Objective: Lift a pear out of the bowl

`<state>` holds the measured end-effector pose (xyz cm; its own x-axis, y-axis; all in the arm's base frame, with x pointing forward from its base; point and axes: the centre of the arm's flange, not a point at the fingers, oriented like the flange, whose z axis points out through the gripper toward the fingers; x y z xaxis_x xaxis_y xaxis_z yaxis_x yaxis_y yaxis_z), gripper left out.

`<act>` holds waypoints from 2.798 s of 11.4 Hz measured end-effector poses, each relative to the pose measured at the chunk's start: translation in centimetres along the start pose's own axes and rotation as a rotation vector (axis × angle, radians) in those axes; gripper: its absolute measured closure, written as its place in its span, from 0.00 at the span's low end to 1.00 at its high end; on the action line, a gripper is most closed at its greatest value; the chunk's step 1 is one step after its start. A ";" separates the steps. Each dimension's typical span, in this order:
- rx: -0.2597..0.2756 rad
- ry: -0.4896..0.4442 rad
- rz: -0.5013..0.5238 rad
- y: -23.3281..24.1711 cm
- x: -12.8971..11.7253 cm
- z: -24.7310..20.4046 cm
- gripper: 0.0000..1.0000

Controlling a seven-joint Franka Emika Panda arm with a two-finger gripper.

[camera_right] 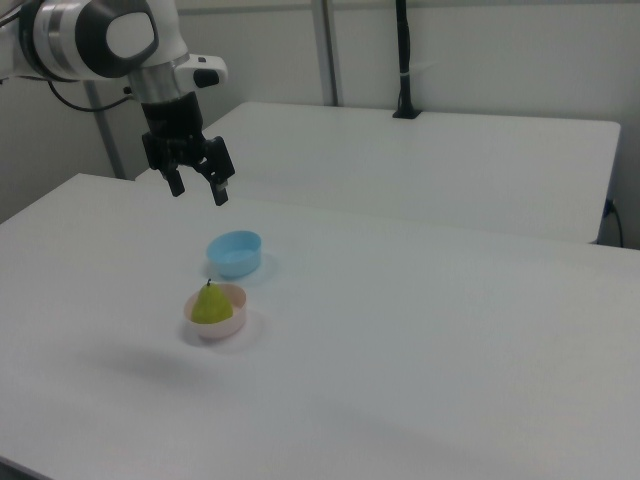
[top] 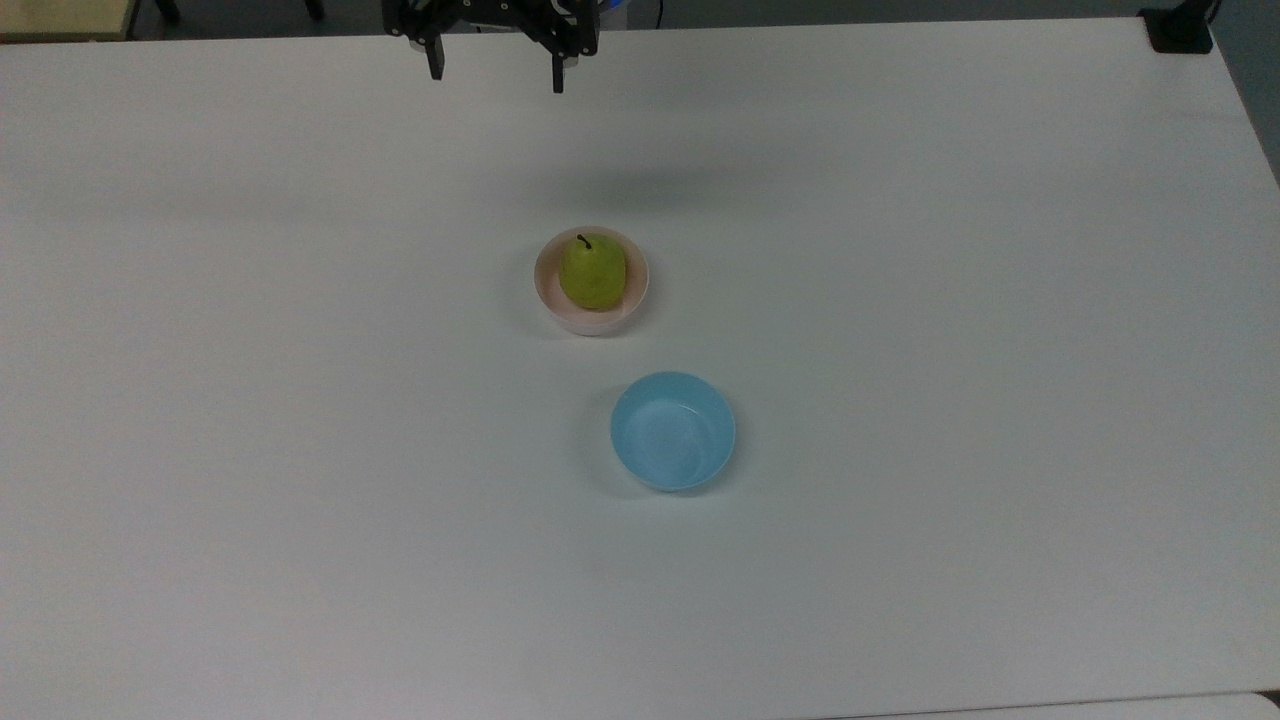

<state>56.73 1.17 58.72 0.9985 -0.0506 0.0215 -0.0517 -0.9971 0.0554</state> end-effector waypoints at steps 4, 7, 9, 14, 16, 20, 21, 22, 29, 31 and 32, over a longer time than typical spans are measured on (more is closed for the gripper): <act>0.000 -0.001 0.000 0.0 0.0 0.1 0.00; 0.000 -0.004 0.000 0.0 0.0 0.2 0.00; -0.002 -0.018 -0.005 -0.2 0.1 0.9 0.00; 0.001 -0.016 -0.144 -3.0 1.1 6.1 0.00; 0.002 -0.029 -0.212 -4.7 1.1 9.1 0.00; 0.003 -0.077 -0.297 -7.1 0.9 15.6 0.02; 0.003 -0.086 -0.310 -7.9 1.2 17.3 0.04; 0.003 -0.093 -0.319 -8.4 1.4 18.6 0.05; -0.019 -0.109 -0.337 -8.8 2.6 23.8 0.19; -0.023 -0.106 -0.339 -8.8 2.8 24.6 0.27; -0.023 -0.106 -0.339 -8.8 2.8 24.7 0.28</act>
<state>60.48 8.40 33.64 0.9552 0.2766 -0.1058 0.2841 -0.9567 0.0640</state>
